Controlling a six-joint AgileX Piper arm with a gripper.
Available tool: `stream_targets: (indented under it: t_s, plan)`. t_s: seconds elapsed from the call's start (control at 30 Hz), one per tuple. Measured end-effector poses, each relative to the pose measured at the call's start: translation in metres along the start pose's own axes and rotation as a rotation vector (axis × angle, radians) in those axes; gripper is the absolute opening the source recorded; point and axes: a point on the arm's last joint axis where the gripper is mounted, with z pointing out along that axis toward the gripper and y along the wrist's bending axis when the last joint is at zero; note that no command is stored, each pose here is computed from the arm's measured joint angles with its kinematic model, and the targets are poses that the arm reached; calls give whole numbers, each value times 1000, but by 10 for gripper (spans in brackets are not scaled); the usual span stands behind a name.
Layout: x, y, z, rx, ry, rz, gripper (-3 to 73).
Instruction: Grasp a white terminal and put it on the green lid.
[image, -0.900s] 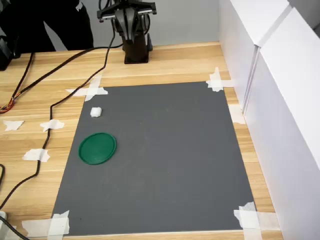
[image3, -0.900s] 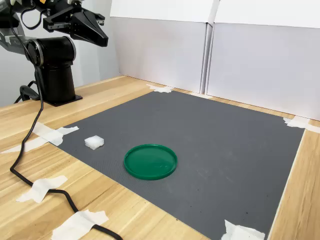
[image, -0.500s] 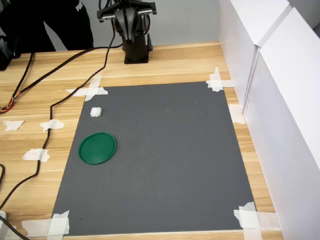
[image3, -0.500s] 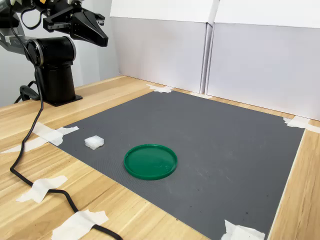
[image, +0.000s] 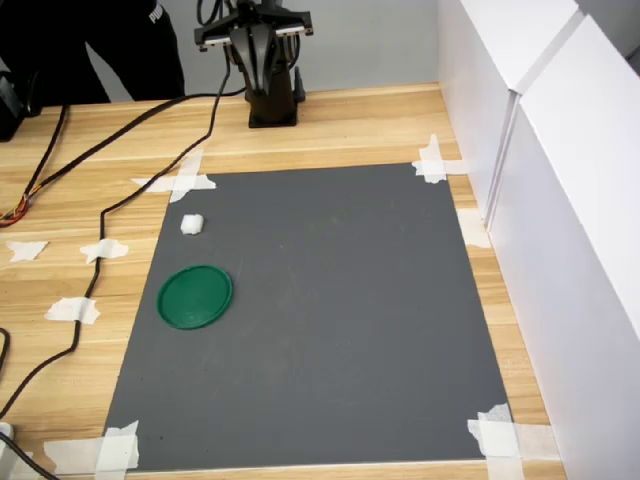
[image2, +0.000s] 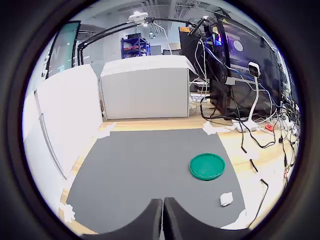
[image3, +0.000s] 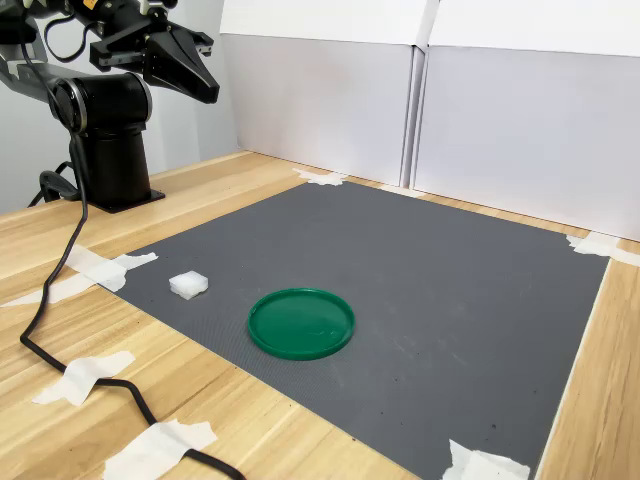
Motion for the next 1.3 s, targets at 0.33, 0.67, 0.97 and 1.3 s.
stream_targets:
  t_s: [0.33,0.67,0.97,1.3]
  plan:
    - [-27,-2,22,-5,118,-173,-16]
    - [-60,-2,47,-91,440,-221,-16]
    - [-62,-5,75,-151,745,-261,1]
    - [-76,-9,102,-201,869,-325,405]
